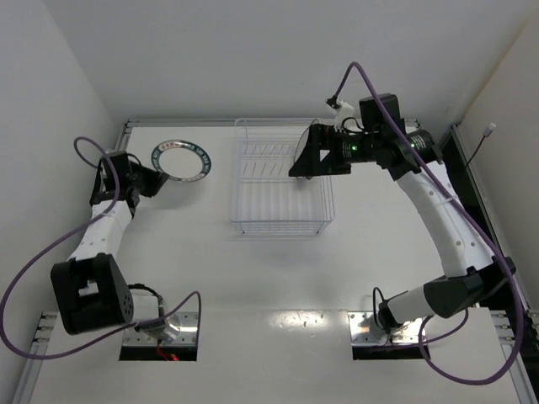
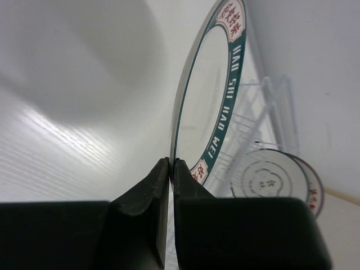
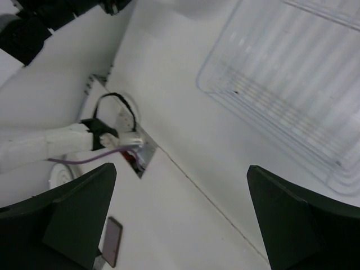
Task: Load the plates into the dish rack
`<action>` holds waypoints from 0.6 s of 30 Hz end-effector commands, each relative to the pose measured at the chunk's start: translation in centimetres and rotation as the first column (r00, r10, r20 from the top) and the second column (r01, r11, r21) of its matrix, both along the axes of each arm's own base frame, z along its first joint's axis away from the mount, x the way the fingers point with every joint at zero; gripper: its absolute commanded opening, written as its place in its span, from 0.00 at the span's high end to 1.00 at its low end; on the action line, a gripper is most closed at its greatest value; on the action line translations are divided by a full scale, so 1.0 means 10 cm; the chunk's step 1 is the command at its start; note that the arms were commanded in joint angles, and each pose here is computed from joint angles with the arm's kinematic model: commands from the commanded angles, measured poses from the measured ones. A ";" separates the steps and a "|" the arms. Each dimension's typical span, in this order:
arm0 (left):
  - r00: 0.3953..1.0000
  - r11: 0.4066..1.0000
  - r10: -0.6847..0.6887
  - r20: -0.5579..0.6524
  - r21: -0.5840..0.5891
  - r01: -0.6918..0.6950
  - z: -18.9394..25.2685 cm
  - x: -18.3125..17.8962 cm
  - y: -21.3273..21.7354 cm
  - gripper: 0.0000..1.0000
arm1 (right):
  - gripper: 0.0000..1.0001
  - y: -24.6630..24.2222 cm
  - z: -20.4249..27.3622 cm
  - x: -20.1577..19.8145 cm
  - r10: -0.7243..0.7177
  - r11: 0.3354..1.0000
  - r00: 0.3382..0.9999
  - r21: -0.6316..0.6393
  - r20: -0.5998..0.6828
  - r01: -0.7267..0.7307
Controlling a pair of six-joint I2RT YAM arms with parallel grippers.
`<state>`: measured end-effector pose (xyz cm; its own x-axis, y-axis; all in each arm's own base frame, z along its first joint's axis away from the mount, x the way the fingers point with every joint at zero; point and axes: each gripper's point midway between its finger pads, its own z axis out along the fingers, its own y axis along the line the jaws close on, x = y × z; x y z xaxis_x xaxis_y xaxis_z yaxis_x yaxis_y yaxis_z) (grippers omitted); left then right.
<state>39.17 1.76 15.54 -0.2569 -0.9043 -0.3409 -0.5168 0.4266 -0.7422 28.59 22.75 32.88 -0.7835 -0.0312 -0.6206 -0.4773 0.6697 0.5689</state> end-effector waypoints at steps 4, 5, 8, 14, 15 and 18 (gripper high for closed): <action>0.983 0.988 -0.123 0.133 -0.078 0.134 0.82 -0.29 -0.41 1.00 | 0.00 0.39 0.05 -0.07 0.192 0.939 0.980 0.301 -0.058 -0.166; 0.971 0.983 -0.148 0.187 -0.078 0.165 1.04 -0.37 -0.51 1.00 | 0.00 0.43 0.06 -0.13 0.222 0.920 0.970 0.352 -0.101 -0.173; 0.944 0.963 -0.218 0.247 -0.104 0.250 1.36 -0.61 -0.75 1.00 | 0.00 0.46 -0.16 -0.03 0.213 0.915 0.966 0.377 -0.148 -0.144; 0.897 0.906 -0.332 0.291 -0.165 0.389 1.61 -1.02 -1.10 1.00 | 0.00 0.51 -0.46 0.18 0.165 0.930 0.966 0.359 -0.199 -0.085; 0.891 0.899 -0.347 0.293 -0.167 0.405 1.60 -1.06 -1.14 1.00 | 0.00 0.51 -0.44 0.19 0.165 0.928 0.968 0.362 -0.187 -0.089; 0.876 0.876 -0.386 0.290 -0.185 0.446 1.62 -1.20 -1.27 1.00 | 0.00 0.59 -0.59 0.30 0.147 0.925 0.967 0.375 -0.209 -0.059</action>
